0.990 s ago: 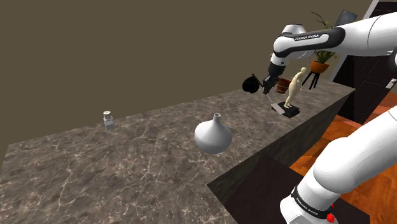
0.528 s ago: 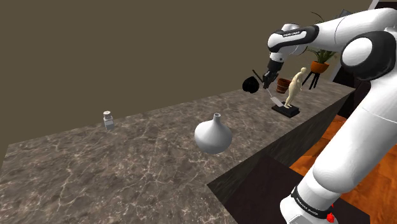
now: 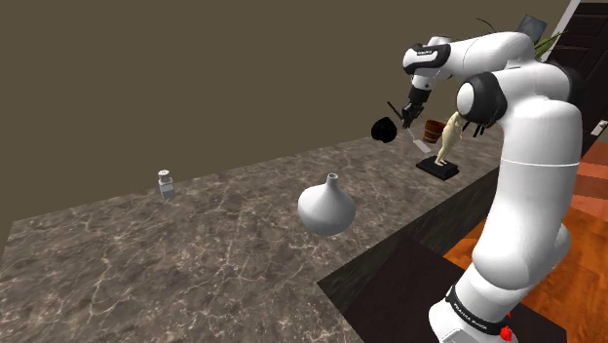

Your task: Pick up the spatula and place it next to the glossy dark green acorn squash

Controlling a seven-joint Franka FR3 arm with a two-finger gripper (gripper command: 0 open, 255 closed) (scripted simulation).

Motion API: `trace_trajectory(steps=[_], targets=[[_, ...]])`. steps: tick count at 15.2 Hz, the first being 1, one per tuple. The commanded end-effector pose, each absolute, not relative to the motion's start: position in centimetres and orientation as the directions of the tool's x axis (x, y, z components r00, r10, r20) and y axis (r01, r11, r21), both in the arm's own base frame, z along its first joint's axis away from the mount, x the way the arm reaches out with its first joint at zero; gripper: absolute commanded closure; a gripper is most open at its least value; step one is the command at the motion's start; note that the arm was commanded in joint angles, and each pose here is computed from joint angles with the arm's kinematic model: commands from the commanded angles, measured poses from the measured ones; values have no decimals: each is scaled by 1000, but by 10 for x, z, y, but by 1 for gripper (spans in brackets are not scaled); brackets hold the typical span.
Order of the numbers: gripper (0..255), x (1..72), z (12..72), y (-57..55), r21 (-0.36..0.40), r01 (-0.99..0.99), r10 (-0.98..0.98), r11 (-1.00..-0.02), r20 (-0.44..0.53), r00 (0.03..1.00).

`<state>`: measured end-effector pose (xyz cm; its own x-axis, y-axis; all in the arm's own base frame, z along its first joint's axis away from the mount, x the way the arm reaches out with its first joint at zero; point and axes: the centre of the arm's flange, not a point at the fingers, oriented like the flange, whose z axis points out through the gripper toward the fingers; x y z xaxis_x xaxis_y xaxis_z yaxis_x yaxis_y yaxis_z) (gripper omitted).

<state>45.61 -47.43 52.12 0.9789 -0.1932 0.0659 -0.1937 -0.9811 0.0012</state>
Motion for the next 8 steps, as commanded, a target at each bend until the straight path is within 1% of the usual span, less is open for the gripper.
trace_trajectory(steps=[1, 6, 8], targets=[[255, 469, 521, -500, 0, -190, -190, -982, 66, 980], [255, 496, 521, -560, 0, -190, -190, -982, 66, 980], [255, 496, 511, -560, 0, -190, -190, -982, 66, 980]])
